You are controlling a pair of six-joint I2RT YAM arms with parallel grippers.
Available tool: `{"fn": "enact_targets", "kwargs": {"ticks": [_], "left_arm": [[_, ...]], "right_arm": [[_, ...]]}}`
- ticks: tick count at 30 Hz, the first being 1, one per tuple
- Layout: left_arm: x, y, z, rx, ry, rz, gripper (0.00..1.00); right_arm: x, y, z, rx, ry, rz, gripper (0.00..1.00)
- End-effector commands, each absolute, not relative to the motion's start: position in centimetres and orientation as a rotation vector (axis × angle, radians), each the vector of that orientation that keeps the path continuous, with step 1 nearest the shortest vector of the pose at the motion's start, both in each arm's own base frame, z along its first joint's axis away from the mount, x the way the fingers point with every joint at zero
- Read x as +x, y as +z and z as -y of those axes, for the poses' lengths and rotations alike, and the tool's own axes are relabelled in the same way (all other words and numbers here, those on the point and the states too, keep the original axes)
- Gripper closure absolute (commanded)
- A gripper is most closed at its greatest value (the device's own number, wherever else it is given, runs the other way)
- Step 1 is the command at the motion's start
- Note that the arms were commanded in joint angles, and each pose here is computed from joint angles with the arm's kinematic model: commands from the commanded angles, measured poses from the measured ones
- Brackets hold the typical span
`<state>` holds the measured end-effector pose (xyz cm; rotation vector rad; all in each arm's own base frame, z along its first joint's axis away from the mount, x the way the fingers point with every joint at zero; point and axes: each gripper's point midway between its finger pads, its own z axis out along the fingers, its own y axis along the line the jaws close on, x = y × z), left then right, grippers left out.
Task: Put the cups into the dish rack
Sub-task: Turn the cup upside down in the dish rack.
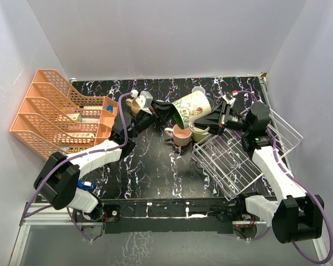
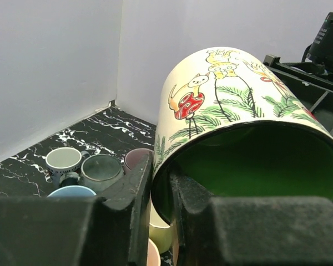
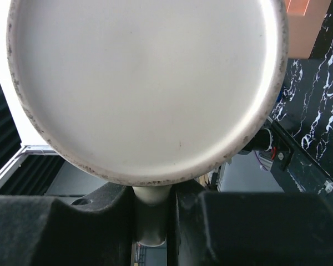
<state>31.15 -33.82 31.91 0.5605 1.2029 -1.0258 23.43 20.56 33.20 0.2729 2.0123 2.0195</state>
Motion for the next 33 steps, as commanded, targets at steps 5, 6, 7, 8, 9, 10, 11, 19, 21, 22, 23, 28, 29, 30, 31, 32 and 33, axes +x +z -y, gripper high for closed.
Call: {"fn": "enact_targets", "kwargs": {"ticks": [5,6,7,8,9,10,11,19,21,22,23,28,29,30,31,32,33], "left_arm": [[24.2,33.5,34.5,0.692,-1.222,-1.077,0.65],[24.1,33.1,34.4,0.68,-1.232,-1.091,0.62],[24.1,32.4,34.3,0.669,-1.238,-1.116,0.59],[24.1,32.0,34.3,0.659,-1.244,-1.135,0.57],[24.1,31.6,34.2,0.651,-1.25,-1.15,0.55],[24.1,31.2,34.2,0.641,-1.255,-1.166,0.54],[24.2,30.8,34.1,0.631,-1.256,-1.184,0.52],[25.0,30.0,32.2,0.512,-1.191,-1.274,0.27],[24.9,29.8,31.8,0.489,-1.188,-1.313,0.24],[24.8,29.7,31.6,0.481,-1.193,-1.331,0.23],[24.5,29.7,31.4,0.47,-1.209,-1.349,0.23],[22.9,30.2,30.5,0.329,-1.357,-1.423,0.16],[22.9,30.2,30.6,0.275,-1.4,-1.457,0.16],[22.7,30.1,30.7,0.214,-1.466,-1.5,0.16],[22.5,30.1,30.9,0.174,-1.519,-1.524,0.16],[22.3,30.2,31.1,0.127,-1.578,-1.545,0.17],[22.1,30.3,31.3,0.086,-1.635,-1.559,0.17]], "right_arm": [[25.0,37.3,-19.2,0.094,1.898,-1.716,0.92],[25.0,37.2,-19.1,0.096,1.9,-1.711,0.92],[25.1,37.1,-19.0,0.103,1.902,-1.707,0.92],[25.1,37.0,-19.0,0.109,1.903,-1.705,0.92],[25.2,36.8,-18.9,0.116,1.901,-1.703,0.92],[25.2,36.7,-18.8,0.121,1.898,-1.699,0.92],[25.3,36.6,-18.7,0.129,1.897,-1.698,0.92],[25.9,35.9,-17.9,0.17,1.871,-1.686,0.92],[26.0,35.7,-17.8,0.174,1.867,-1.684,0.92],[26.0,35.6,-17.8,0.178,1.863,-1.682,0.92],[26.0,35.6,-17.8,0.177,1.861,-1.682,0.92],[26.0,35.3,-17.7,0.177,1.844,-1.682,0.92],[26.1,35.2,-17.7,0.174,1.839,-1.685,0.92],[26.1,35.2,-17.7,0.172,1.832,-1.688,0.92],[26.2,35.1,-17.7,0.169,1.825,-1.692,0.92],[26.2,35.1,-17.7,0.165,1.82,-1.695,0.92],[26.2,35.1,-17.6,0.16,1.816,-1.694,0.92]]}}
